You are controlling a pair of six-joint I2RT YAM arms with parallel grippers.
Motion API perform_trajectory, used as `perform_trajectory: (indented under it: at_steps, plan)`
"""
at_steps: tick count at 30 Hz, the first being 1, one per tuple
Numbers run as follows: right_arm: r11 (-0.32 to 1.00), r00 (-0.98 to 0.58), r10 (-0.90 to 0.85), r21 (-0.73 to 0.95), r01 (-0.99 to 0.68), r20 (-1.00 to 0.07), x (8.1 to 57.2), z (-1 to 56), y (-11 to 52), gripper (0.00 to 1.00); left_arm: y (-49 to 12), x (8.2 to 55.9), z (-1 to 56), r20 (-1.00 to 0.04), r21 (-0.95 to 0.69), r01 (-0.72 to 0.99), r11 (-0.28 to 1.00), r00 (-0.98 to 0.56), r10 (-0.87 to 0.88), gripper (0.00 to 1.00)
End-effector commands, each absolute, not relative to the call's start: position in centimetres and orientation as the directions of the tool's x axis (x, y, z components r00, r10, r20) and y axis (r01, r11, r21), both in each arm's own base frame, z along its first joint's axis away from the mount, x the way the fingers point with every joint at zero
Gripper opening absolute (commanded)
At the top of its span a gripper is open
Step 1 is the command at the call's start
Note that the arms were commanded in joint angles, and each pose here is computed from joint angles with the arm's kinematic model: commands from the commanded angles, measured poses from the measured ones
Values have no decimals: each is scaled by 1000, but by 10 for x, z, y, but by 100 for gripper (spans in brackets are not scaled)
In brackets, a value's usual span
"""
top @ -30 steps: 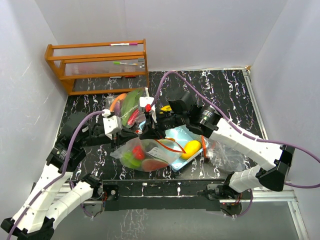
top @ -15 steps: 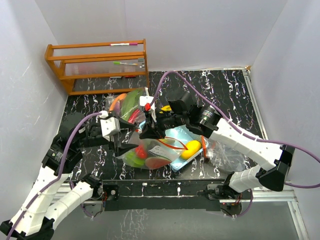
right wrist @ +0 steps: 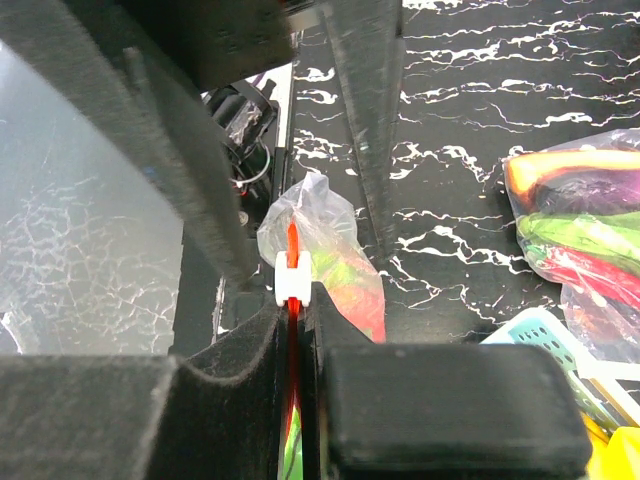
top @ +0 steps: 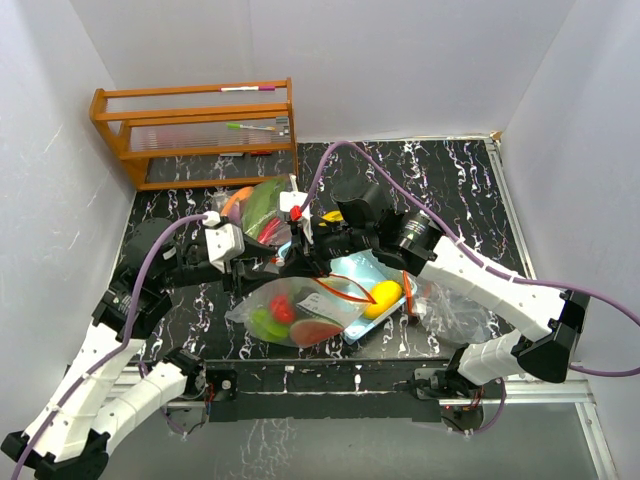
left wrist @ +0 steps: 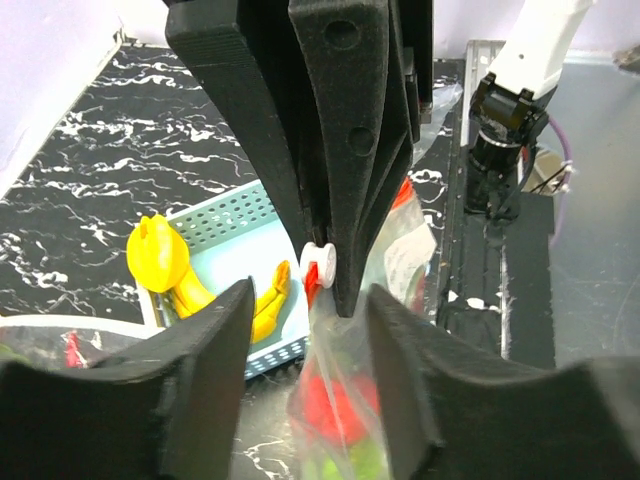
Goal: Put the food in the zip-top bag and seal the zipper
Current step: Zip the zipper food storage bag at the center of the board.
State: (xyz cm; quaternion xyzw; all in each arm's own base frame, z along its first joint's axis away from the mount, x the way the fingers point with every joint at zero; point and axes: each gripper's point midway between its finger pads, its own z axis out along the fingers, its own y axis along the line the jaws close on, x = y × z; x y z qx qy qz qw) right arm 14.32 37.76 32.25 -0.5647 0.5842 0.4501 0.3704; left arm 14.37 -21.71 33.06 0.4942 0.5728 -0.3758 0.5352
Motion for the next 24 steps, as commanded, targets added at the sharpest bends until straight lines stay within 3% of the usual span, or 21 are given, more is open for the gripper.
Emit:
perform_trajectory:
  at_steps: [1, 6, 9, 18, 20, 24]
  plan:
    - [-60, -12, -214, 26, -998, -977, 139, 368, 375, 8, -221, 145, 335, -987, 102, 972, 211, 72, 146, 38]
    - [-58, -11, -215, 24, -998, -976, 139, 368, 374, 8, -222, 141, 336, -987, 101, 976, 192, 74, 143, 21]
    - [-55, -13, -219, 26, -998, -976, 140, 366, 374, 8, -222, 141, 334, -986, 97, 978, 183, 70, 148, 0]
    - [-46, -15, -220, 25, -999, -975, 142, 366, 374, 8, -221, 133, 330, -985, 104, 983, 150, 80, 156, 0]
    - [-25, -14, -221, 20, -999, -975, 145, 365, 374, 15, -219, 139, 329, -984, 105, 977, 187, 75, 162, 0]
    - [12, 5, -225, -8, -1000, -974, 148, 362, 366, 45, -214, 149, 326, -980, 128, 958, 256, 82, 182, 0]
